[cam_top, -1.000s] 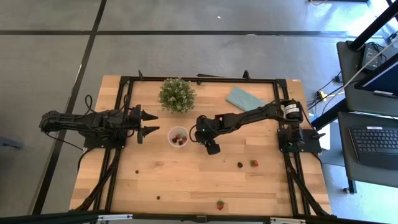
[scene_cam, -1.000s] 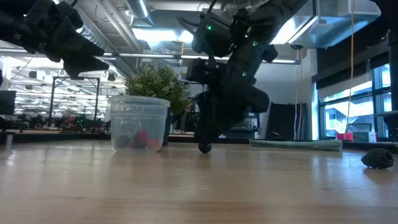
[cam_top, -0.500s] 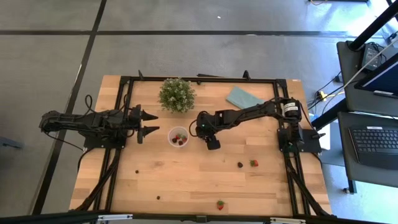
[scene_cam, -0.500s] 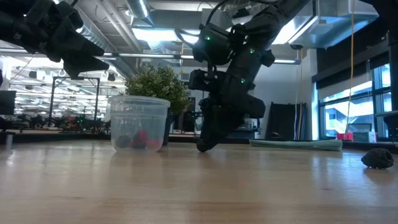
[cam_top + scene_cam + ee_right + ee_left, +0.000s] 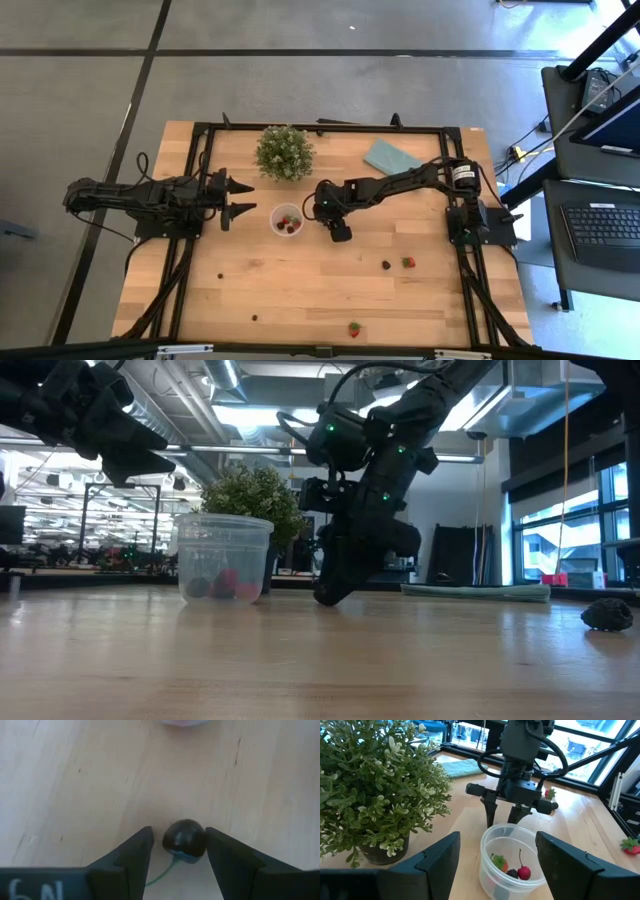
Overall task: Pick and placing Produce into tupperware
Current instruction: Put the black cherry into the transparent container
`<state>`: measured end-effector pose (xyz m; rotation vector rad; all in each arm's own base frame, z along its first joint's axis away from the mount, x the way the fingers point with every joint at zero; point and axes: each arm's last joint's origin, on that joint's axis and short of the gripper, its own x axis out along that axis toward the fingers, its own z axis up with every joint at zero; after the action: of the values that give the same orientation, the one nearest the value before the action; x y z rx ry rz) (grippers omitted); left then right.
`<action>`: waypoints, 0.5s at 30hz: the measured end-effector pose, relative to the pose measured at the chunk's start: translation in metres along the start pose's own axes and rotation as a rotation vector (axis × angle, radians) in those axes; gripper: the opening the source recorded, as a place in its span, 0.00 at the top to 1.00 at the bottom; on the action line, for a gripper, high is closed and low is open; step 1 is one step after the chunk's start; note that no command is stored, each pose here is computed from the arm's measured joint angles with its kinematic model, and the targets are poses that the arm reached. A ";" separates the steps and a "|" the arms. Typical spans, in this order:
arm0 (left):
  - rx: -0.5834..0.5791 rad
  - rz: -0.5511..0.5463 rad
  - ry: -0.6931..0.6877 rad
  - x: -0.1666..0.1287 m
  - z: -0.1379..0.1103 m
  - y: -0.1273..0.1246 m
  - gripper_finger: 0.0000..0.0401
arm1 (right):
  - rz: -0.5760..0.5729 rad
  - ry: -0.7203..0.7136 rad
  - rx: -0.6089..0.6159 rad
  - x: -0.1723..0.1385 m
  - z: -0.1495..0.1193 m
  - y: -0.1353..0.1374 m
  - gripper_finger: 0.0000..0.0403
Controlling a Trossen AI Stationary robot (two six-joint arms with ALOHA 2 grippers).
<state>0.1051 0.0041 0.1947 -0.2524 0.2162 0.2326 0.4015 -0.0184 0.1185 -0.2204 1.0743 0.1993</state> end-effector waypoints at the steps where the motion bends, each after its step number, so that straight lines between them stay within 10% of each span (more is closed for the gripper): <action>1: 0.000 -0.001 0.000 0.000 0.000 0.000 0.38 | 0.002 0.004 0.002 0.001 -0.001 0.000 0.54; 15: -0.001 0.000 0.000 0.000 0.000 0.000 0.38 | 0.004 0.016 0.056 0.003 -0.002 0.001 0.74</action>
<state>0.1051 0.0041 0.1947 -0.2532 0.2158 0.2324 0.4004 -0.0178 0.1150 -0.1700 1.0953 0.1708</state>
